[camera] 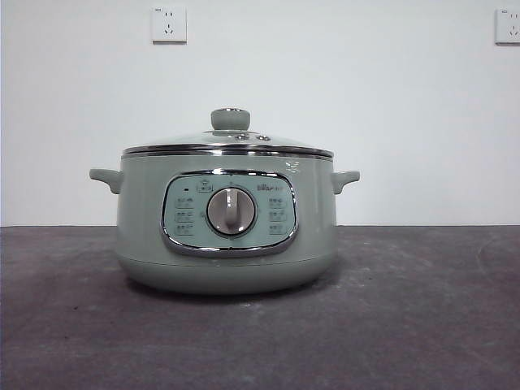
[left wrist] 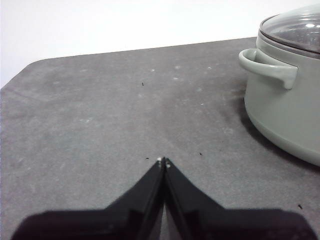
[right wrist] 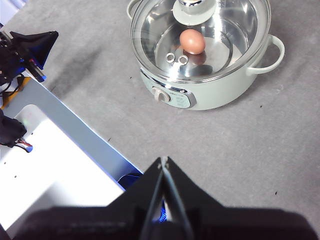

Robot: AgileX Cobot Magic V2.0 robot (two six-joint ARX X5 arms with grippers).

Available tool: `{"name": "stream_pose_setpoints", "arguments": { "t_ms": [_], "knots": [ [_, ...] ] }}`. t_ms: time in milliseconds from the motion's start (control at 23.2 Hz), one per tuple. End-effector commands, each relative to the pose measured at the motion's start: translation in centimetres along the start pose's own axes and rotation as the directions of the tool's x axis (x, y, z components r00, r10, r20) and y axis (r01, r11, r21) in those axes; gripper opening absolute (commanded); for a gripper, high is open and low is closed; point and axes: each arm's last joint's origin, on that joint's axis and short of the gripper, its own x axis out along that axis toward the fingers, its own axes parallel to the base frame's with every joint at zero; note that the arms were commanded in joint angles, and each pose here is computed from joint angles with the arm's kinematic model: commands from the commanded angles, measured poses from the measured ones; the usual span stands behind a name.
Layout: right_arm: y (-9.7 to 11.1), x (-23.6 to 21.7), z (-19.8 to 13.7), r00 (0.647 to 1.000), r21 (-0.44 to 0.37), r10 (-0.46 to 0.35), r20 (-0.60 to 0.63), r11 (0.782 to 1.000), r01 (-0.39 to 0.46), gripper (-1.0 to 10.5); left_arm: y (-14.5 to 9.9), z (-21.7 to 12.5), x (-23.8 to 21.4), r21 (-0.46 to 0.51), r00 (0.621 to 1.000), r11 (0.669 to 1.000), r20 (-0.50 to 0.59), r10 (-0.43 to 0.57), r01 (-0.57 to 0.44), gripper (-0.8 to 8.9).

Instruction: Pick up the egg,open the lid,put the egg in the pot,close the lid

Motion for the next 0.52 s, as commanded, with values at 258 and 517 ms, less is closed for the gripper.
{"name": "stream_pose_setpoints", "arguments": {
  "t_ms": [258, 517],
  "knots": [
    [-0.3, -5.6, -2.1, 0.942, 0.03, -0.156, 0.297, 0.988, 0.154, 0.0, 0.0, -0.5, 0.1, -0.011, 1.0, 1.0, -0.011, 0.007, -0.007, -0.03],
    [1.2, -10.6, -4.9, 0.724, 0.023, -0.337, 0.602, 0.913, 0.406, 0.0, 0.0, -0.5, 0.1, -0.011, 1.0, 1.0, -0.011, 0.007, -0.007, -0.03]
  ]
}}
